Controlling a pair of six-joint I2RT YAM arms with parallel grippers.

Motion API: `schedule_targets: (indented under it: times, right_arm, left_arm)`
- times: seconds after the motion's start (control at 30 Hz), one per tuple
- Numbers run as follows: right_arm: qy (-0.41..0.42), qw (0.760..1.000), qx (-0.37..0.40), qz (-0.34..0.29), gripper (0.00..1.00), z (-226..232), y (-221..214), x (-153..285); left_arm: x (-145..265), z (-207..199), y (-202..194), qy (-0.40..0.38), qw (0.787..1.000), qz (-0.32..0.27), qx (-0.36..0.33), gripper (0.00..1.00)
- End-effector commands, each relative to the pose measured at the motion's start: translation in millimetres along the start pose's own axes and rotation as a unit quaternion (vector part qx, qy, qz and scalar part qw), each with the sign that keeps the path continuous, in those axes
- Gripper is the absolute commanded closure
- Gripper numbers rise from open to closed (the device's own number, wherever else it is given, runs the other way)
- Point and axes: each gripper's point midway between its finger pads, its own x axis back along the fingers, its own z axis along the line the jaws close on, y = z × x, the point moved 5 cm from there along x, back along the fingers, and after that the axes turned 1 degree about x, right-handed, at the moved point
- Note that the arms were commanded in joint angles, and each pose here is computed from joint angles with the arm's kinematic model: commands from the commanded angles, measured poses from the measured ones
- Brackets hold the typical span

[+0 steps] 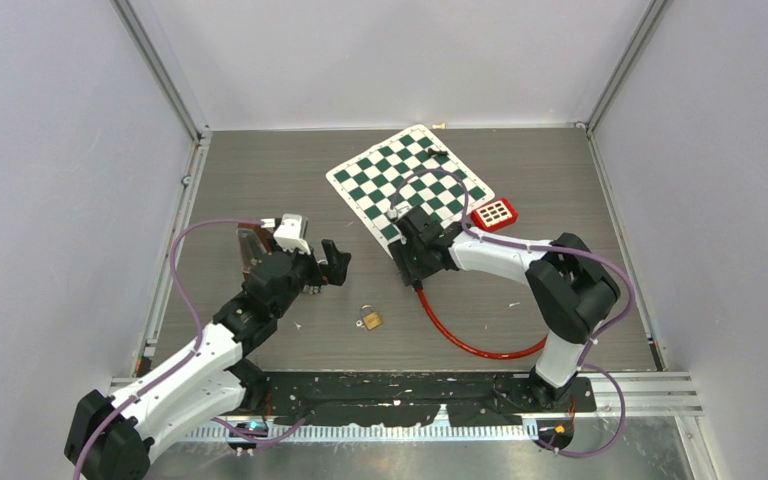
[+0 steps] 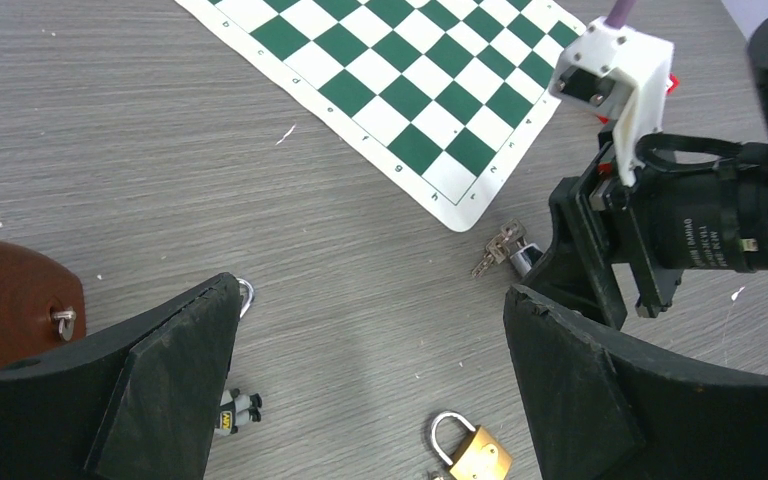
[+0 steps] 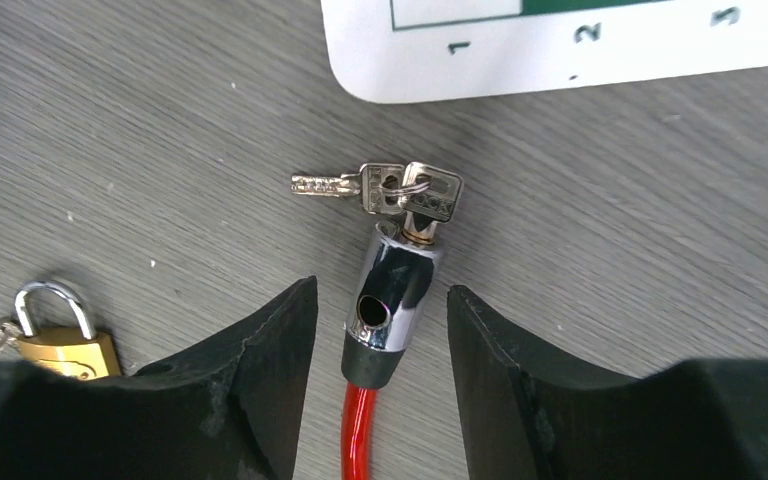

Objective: Lock with the key
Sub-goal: Pick up the lock from the center of the board.

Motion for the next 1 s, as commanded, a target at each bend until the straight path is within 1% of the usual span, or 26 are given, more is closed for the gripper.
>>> schedule_targets:
  times: [0.0,0.03,0.17,0.2,0.23,0.27,0.3,0.33,0.4,0.5,0.6,0.67,0.7,0.73,0.77,0.87,0.97]
  right_arm:
    - [0.034,0.999,0.018,-0.002,0.48,10.3,11.4,0.0]
    - [0.036,0.999,0.020,-0.001,0.50,10.7,11.7,-0.6]
    - [0.031,0.999,0.023,-0.005,0.67,9.7,15.5,-1.2]
    - [0.030,0.999,0.025,-0.007,0.75,9.4,16.9,0.0]
    - [0.028,0.999,0.026,-0.011,0.79,9.5,19.6,1.4]
    - [0.020,0.999,0.028,-0.017,0.86,7.5,22.9,4.2]
    - [0.012,0.999,0.029,-0.028,0.91,5.9,28.6,9.0]
    - [0.011,0.999,0.033,-0.033,0.93,5.9,31.5,12.5]
    - [0.024,0.997,0.041,-0.058,0.94,9.6,45.5,27.4]
    - [0.074,0.989,0.053,-0.115,0.95,24.2,76.0,66.5]
    - [0.124,0.975,0.060,-0.176,0.95,38.5,106.8,110.9]
    - [0.146,0.962,0.060,-0.221,0.95,43.7,123.3,146.1]
    - [0.152,0.959,0.054,-0.233,0.95,44.6,128.2,155.1]
    - [0.162,0.951,0.053,-0.258,0.95,46.2,136.8,173.2]
    - [0.167,0.947,0.047,-0.270,0.95,46.3,141.0,181.5]
    - [0.201,0.920,0.045,-0.334,0.95,50.8,156.9,224.4]
    - [0.242,0.890,0.041,-0.385,0.95,56.4,167.6,258.4]
  left_arm:
    - [0.8,-6.7,20.6,-0.006,1.000,-0.026,0.007,0.01]
    - [0.8,-6.4,21.0,-0.005,1.000,-0.026,0.007,0.00]
    - [1.0,-6.3,23.0,-0.004,1.000,-0.026,0.007,0.00]
    - [1.0,-6.5,23.4,-0.005,1.000,-0.026,0.007,0.00]
    - [1.1,-6.9,23.9,-0.005,1.000,-0.026,0.007,0.01]
    - [1.2,-7.3,24.8,-0.005,1.000,-0.026,0.006,0.00]
    - [1.4,-7.7,25.4,-0.006,1.000,-0.025,0.005,0.01]
    - [1.7,-8.6,27.6,-0.007,1.000,-0.025,0.006,0.01]
    - [2.5,-11.2,31.1,-0.013,1.000,-0.025,0.003,0.00]
    - [5.5,-17.6,39.4,-0.031,0.999,-0.031,0.003,0.01]
    - [11.3,-29.7,52.4,-0.071,0.996,-0.049,0.000,0.02]
    - [15.7,-38.0,63.7,-0.096,0.993,-0.065,0.000,0.02]
    - [18.1,-41.7,68.3,-0.106,0.992,-0.069,0.000,0.04]
    - [20.8,-46.4,74.6,-0.119,0.990,-0.075,0.000,0.05]
    - [23.1,-50.9,80.4,-0.131,0.988,-0.080,-0.001,0.06]
    - [31.0,-67.9,100.7,-0.176,0.980,-0.094,0.001,0.07]
    - [34.7,-82.0,121.1,-0.203,0.973,-0.107,0.022,0.07]
